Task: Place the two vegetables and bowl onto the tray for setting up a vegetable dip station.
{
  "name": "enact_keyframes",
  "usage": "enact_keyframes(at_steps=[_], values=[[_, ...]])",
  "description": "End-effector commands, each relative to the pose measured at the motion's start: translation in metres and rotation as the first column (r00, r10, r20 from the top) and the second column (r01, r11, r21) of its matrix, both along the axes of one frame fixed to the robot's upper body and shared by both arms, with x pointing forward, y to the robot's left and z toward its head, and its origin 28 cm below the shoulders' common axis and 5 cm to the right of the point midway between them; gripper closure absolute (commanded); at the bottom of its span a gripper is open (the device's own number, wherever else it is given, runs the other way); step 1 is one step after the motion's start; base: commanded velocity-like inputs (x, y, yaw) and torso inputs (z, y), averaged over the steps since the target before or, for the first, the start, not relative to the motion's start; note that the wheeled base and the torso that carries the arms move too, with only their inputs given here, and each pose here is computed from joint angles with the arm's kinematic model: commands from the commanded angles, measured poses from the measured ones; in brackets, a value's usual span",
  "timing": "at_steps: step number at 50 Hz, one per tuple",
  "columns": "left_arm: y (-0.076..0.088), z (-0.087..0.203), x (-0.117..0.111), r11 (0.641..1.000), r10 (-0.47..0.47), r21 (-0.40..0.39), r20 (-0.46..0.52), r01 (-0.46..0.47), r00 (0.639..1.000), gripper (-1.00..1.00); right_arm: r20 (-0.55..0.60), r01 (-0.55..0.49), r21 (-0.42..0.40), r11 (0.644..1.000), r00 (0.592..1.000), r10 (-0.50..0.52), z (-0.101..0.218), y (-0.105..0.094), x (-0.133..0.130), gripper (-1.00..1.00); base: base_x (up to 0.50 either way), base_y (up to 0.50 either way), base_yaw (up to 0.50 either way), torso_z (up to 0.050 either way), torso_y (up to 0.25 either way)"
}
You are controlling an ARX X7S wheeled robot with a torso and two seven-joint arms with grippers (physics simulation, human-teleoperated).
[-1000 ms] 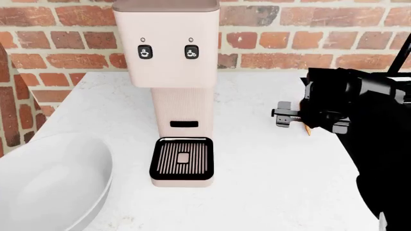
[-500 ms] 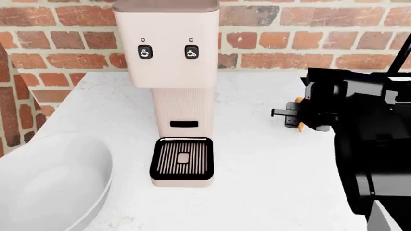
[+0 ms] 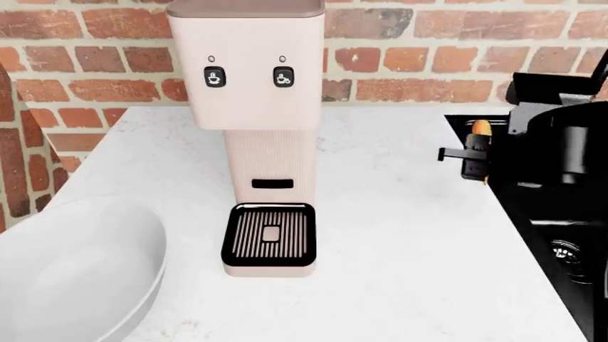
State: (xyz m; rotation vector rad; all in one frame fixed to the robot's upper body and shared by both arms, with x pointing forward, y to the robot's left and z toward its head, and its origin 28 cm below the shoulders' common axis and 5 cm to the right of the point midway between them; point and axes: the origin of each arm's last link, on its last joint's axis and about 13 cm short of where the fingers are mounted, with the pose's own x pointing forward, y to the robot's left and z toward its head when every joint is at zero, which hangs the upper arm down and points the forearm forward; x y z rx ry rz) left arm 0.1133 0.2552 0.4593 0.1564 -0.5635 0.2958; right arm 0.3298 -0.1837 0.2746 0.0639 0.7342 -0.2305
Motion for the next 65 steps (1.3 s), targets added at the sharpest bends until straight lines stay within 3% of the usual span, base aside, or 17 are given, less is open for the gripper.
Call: enact_keyframes(at_steps=[1,2,3,5,9,15,20,21,22,24,27,30,41,43,51,65], values=[[-0.002,-0.001,0.001,1.0,-0.005,0.003,-0.013,0.005,1.0,-1.0,0.127,-0.166,-0.118,0.979,0.975,0.181,0.057,0.01,-0.076,1.0,0.0,0.0,0.0,0.0,0.0],[-0.002,-0.002,0.002,1.0,-0.003,0.006,-0.016,0.003,1.0,-1.0,0.148,-0.161,-0.103,0.982,0.973,0.175,0.063,0.012,-0.08,1.0,0.0,0.0,0.0,0.0,0.0],[-0.002,-0.002,0.002,1.0,-0.003,0.003,-0.018,0.003,1.0,-1.0,0.14,-0.205,-0.149,0.967,0.964,0.225,0.068,0.015,-0.087,1.0,0.0,0.0,0.0,0.0,0.0],[-0.002,-0.002,0.002,1.0,-0.002,0.003,-0.021,0.002,1.0,-1.0,0.136,-0.207,-0.153,0.966,0.964,0.228,0.072,0.018,-0.092,1.0,0.0,0.0,0.0,0.0,0.0],[0.0,-0.005,0.004,1.0,0.0,0.002,-0.029,0.0,1.0,-1.0,0.138,-0.246,-0.242,0.939,0.949,0.284,0.083,0.021,-0.11,1.0,0.0,0.0,0.0,0.0,0.0],[0.002,-0.008,0.007,1.0,0.005,0.001,-0.048,-0.005,0.999,-1.0,0.112,-0.274,-0.203,0.94,0.947,0.301,0.102,0.018,-0.133,1.0,0.0,0.0,0.0,0.0,0.0],[0.003,-0.006,0.007,1.0,-0.004,-0.008,-0.074,0.003,0.997,-1.0,0.19,-0.233,-0.17,0.958,0.946,0.263,0.122,0.013,-0.153,1.0,0.0,0.0,0.0,0.0,0.0],[0.002,-0.005,0.007,1.0,-0.01,-0.01,-0.08,0.009,0.997,-1.0,0.169,-0.222,-0.219,0.95,0.95,0.261,0.122,0.012,-0.155,1.0,0.0,0.0,0.0,0.0,0.0],[0.003,-0.004,0.008,0.999,-0.032,-0.026,-0.119,0.029,0.992,-1.0,0.22,-0.236,-0.182,0.954,0.936,0.274,0.125,0.011,-0.16,1.0,0.0,0.0,0.0,0.0,0.0],[0.003,-0.003,0.008,0.997,-0.067,-0.061,-0.175,0.057,0.982,-1.0,0.229,-0.223,-0.191,0.956,0.937,0.265,0.128,0.01,-0.164,1.0,0.0,0.0,0.0,0.0,0.0],[0.007,0.004,0.002,0.999,-0.033,-0.043,-0.229,0.024,0.973,-1.0,0.252,-0.227,-0.182,0.957,0.93,0.268,0.131,0.006,-0.172,1.0,0.0,0.0,0.0,0.0,0.0],[0.009,0.018,-0.012,0.998,-0.035,-0.051,-0.218,0.025,0.975,-1.0,0.281,-0.228,-0.181,0.957,0.92,0.273,0.133,0.003,-0.178,1.0,0.0,0.0,0.0,0.0,0.0],[0.017,0.026,-0.017,0.994,-0.069,-0.098,-0.204,0.049,0.977,-1.0,0.33,-0.195,-0.162,0.967,0.913,0.24,0.134,-0.004,-0.184,1.0,0.0,0.0,0.0,0.0,0.0],[0.018,0.024,-0.019,0.994,-0.066,-0.096,-0.198,0.048,0.978,-1.0,0.387,-0.198,-0.139,0.97,0.891,0.237,0.136,-0.004,-0.183,1.0,0.0,0.0,0.0,0.0,0.0],[0.015,0.023,-0.019,0.994,-0.074,-0.091,-0.198,0.057,0.977,-1.0,0.432,-0.227,-0.184,0.956,0.855,0.286,0.138,-0.001,-0.181,1.0,0.0,0.0,0.0,0.0,0.0],[0.012,0.02,-0.017,0.994,-0.077,-0.086,-0.212,0.06,0.974,-1.0,0.425,-0.246,-0.179,0.953,0.854,0.3,0.138,0.001,-0.18,1.0,-0.44,0.03,0.0,0.0,0.0]])
